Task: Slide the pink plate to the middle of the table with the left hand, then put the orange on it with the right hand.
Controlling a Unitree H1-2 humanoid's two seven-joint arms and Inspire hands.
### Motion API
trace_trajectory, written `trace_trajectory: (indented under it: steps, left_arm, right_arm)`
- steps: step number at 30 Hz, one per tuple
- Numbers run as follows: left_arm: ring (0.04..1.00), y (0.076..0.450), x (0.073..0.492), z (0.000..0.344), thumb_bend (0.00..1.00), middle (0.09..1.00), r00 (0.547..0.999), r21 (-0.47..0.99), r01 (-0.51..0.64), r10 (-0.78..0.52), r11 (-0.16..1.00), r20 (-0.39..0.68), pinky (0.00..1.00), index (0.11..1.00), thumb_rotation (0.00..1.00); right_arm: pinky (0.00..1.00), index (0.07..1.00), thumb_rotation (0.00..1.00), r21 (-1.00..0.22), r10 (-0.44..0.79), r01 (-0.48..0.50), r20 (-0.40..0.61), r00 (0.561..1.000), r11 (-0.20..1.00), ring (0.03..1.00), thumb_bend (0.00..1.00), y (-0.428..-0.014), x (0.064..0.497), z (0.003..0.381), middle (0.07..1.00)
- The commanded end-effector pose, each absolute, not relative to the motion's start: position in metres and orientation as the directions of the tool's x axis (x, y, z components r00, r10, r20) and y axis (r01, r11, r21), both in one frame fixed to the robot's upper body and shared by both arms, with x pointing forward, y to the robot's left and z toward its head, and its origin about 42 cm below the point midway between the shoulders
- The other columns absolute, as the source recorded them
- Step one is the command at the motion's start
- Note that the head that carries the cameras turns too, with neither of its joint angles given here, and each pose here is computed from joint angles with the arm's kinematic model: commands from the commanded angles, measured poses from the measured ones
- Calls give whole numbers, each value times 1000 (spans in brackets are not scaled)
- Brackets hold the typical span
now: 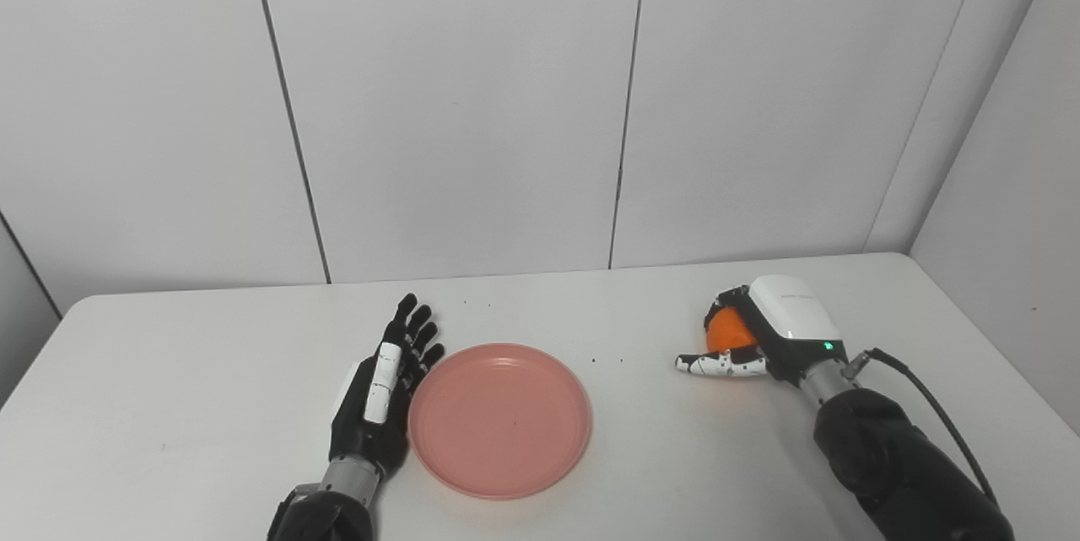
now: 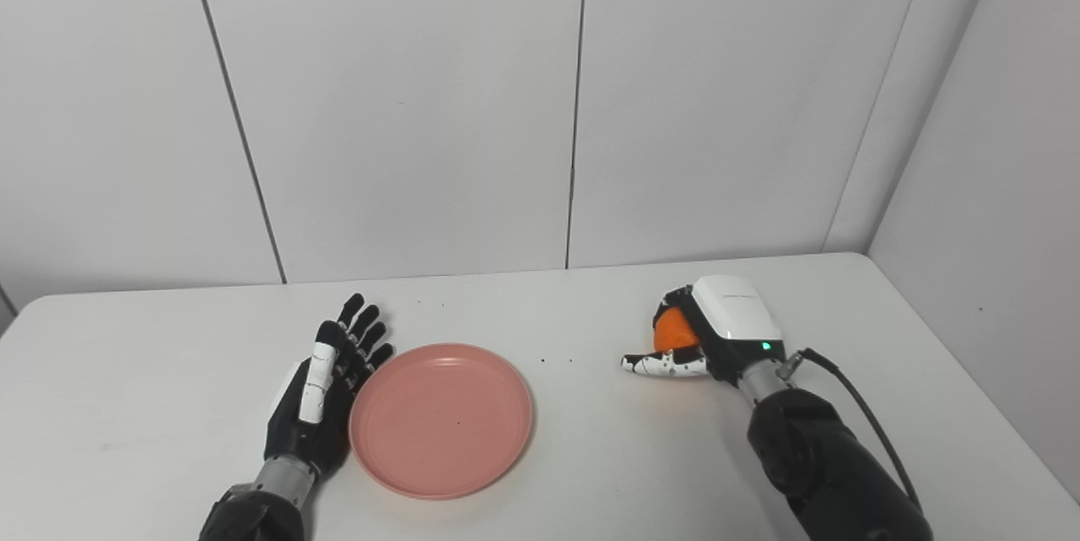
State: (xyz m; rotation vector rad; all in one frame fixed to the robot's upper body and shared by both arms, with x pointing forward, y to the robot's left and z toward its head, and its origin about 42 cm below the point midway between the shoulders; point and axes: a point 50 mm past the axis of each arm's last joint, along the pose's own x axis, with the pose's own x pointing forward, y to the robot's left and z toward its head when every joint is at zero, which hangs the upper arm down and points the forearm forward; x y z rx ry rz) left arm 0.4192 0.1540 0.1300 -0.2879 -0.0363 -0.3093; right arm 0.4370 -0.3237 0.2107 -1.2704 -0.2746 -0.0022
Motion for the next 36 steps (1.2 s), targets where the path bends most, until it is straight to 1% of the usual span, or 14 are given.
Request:
trace_trajectory:
  steps: [1, 2, 3, 7, 9, 11, 18, 20, 22, 23, 25, 31, 33, 36]
  left_arm:
    - [999, 154, 411, 113, 968, 1000, 953, -285, 292, -302, 913, 6, 965, 1000, 810]
    - [997, 154, 411, 113, 970, 1000, 953, -285, 291, -302, 913, 5, 963, 1000, 809]
    - [997, 154, 412, 113, 969, 1000, 953, -285, 291, -302, 913, 5, 962, 1000, 809]
    - [999, 154, 412, 112, 965, 1000, 953, -288, 290, -302, 913, 4, 976, 1000, 806]
    - [999, 154, 412, 111, 964, 1000, 953, -285, 291, -302, 913, 5, 979, 1000, 807]
    - [999, 154, 412, 111, 967, 1000, 953, -284, 292, -303, 913, 5, 973, 1000, 808]
    - [1000, 153, 412, 112, 969, 1000, 953, -288, 292, -303, 912, 4, 979, 1000, 801]
    - [1000, 153, 412, 111, 971, 1000, 952, -286, 293, -305, 912, 6, 980, 1000, 802]
    - [1000, 154, 412, 111, 976, 1000, 952, -286, 293, -305, 912, 5, 980, 1000, 801]
    - [998, 153, 412, 111, 985, 1000, 953, -286, 293, -304, 913, 4, 974, 1000, 800]
    - [998, 153, 412, 111, 986, 1000, 953, -284, 292, -304, 913, 3, 972, 1000, 802]
    - [1000, 151, 412, 111, 975, 1000, 953, -291, 291, -303, 911, 4, 979, 1000, 798]
    - [1000, 151, 412, 112, 973, 1000, 953, -294, 291, -303, 911, 4, 981, 1000, 796]
    - [999, 151, 412, 112, 972, 1000, 953, -297, 289, -302, 910, 2, 983, 1000, 793]
  right_arm:
    - [122, 296, 509, -920, 143, 263, 313, 939, 291, 174, 501, -335, 447, 274, 241]
    - [131, 310, 549, -919, 157, 267, 321, 934, 289, 183, 502, -334, 446, 286, 252]
    - [140, 319, 563, -918, 170, 272, 328, 929, 289, 193, 501, -332, 444, 297, 264]
    - [142, 305, 562, -916, 215, 299, 359, 908, 267, 194, 519, -326, 441, 331, 264]
    - [133, 301, 571, -917, 232, 309, 367, 901, 251, 184, 526, -323, 441, 343, 254]
    - [146, 311, 565, -920, 248, 311, 368, 896, 240, 196, 526, -321, 441, 350, 266]
    - [145, 310, 569, -927, 285, 283, 348, 893, 245, 195, 517, -311, 443, 350, 262]
    - [147, 316, 601, -931, 290, 270, 336, 896, 244, 197, 505, -306, 443, 347, 265]
    - [149, 314, 582, -934, 297, 263, 330, 896, 243, 200, 505, -302, 443, 346, 269]
    - [153, 324, 548, -934, 304, 262, 330, 894, 243, 204, 512, -299, 444, 345, 277]
    - [154, 332, 541, -935, 312, 258, 327, 892, 243, 206, 516, -294, 445, 346, 279]
    - [152, 359, 562, -937, 341, 247, 324, 882, 248, 206, 527, -278, 446, 349, 282]
    - [151, 373, 560, -937, 348, 242, 321, 881, 252, 206, 527, -272, 446, 350, 283]
    - [170, 416, 539, -939, 367, 230, 314, 876, 256, 229, 516, -264, 446, 352, 310]
